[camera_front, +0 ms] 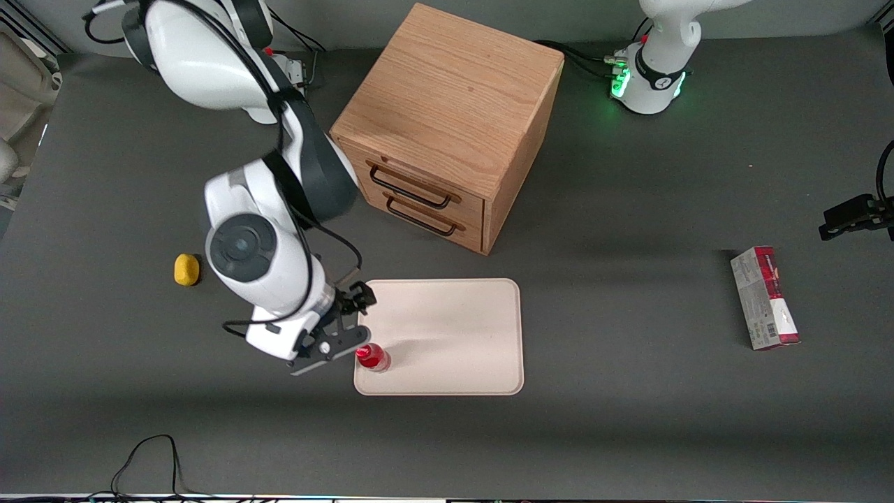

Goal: Place coke bottle on tray

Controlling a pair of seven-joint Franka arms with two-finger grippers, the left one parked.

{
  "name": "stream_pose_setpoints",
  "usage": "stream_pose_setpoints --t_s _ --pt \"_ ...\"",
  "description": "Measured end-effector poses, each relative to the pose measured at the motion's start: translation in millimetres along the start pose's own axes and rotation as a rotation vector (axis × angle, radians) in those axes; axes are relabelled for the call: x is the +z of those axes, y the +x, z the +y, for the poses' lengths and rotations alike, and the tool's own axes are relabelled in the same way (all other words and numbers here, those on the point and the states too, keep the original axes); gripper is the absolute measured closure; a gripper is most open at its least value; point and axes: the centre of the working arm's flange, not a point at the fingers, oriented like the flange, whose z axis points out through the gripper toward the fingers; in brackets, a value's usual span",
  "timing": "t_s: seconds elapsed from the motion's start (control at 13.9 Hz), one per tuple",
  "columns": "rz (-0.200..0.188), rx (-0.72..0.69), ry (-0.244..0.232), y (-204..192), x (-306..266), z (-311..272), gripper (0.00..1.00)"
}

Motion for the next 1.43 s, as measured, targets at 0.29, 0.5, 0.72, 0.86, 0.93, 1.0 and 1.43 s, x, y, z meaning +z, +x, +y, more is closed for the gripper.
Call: stream_pose_setpoints --t_s 0.29,0.5,0.72,0.86,0.93,1.0,1.43 --pt "-0.038 0.027 -0.001 -44 -85 20 0.0" --pt "-0.045 0.05 0.002 -84 -142 37 0.0" --pt "-0.052 0.089 -0.027 -124 -173 65 0.0" --pt "-0.059 0.139 -0.021 -149 -184 98 0.0" --pt "-0.061 0.175 -0.014 -161 -188 120 0.0" --pt "-0.059 0.213 -0.007 -173 -191 143 0.0" --pt "0.001 0.377 0.029 -249 -194 251 0.0"
